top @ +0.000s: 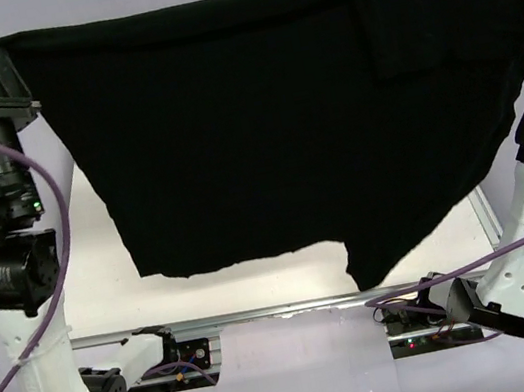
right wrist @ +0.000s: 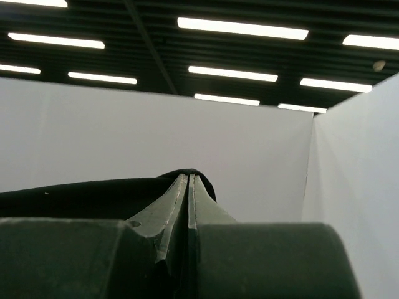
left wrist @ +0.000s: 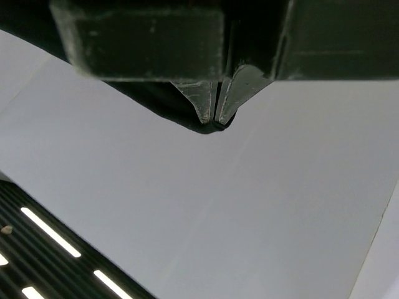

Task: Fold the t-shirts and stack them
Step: Flatten out the tshirt

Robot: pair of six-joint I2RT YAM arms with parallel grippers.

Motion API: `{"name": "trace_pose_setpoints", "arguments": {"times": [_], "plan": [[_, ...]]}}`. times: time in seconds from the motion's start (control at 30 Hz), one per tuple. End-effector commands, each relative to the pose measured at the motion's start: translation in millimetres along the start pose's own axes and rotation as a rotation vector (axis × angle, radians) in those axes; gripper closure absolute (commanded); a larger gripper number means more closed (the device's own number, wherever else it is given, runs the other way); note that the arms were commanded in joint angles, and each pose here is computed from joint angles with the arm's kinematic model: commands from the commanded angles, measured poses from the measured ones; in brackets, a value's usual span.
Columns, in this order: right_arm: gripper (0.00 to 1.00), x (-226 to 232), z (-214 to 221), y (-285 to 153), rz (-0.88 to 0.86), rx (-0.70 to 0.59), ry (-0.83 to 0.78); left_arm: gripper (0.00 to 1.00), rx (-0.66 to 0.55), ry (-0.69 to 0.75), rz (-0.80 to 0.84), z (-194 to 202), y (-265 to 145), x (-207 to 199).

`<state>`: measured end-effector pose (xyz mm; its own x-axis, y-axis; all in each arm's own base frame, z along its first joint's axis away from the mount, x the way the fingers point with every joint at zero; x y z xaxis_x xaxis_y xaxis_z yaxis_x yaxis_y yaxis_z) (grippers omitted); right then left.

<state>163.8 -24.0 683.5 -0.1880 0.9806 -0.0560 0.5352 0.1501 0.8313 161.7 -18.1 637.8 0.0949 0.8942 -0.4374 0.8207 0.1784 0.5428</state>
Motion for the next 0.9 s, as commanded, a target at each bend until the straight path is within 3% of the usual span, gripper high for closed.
{"name": "trace_pose_setpoints", "arguments": {"times": [0.0, 0.1, 0.2, 0.3, 0.47, 0.57, 0.67, 0.87], "plan": [[0.94, -25, 63, -17, 0.072, 0.162, 0.124, 0.92, 0.081, 0.037, -0.085, 45, 13, 17], [0.94, -30, 109, -42, 0.059, 0.283, 0.193, 0.92, 0.139, 0.047, -0.103, 78, 17, 27], [0.94, -40, 179, -80, 0.103, 0.447, 0.209, 0.92, 0.260, 0.068, -0.152, 145, 15, 50], [0.94, -44, 251, -120, 0.135, 0.619, 0.260, 0.92, 0.305, 0.063, -0.178, 185, 14, 64], [0.94, -26, 372, -192, 0.143, 0.886, 0.305, 0.92, 0.470, 0.066, -0.284, 297, -1, 109], [0.94, -28, 418, -210, 0.188, 0.979, 0.361, 0.92, 0.552, 0.103, -0.324, 353, -10, 132], [0.94, -37, 497, -251, 0.265, 1.154, 0.445, 0.92, 0.632, 0.144, -0.377, 414, -13, 157], [0.94, -46, 578, -255, 0.246, 1.211, 0.452, 0.92, 0.758, 0.184, -0.476, 511, -6, 199]]}}
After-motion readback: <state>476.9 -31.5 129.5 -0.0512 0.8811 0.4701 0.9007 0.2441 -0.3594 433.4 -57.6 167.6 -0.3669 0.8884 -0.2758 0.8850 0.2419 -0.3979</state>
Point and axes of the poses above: each gripper's point midway between its finger pads, its own y axis out along the fingers, its own x axis along the line the jaws close on, z = x × y, the point moved 9 cm from there along -y, back along the fingers, and after that the axes turned 7 degrees about y, right-handed, at the moved point
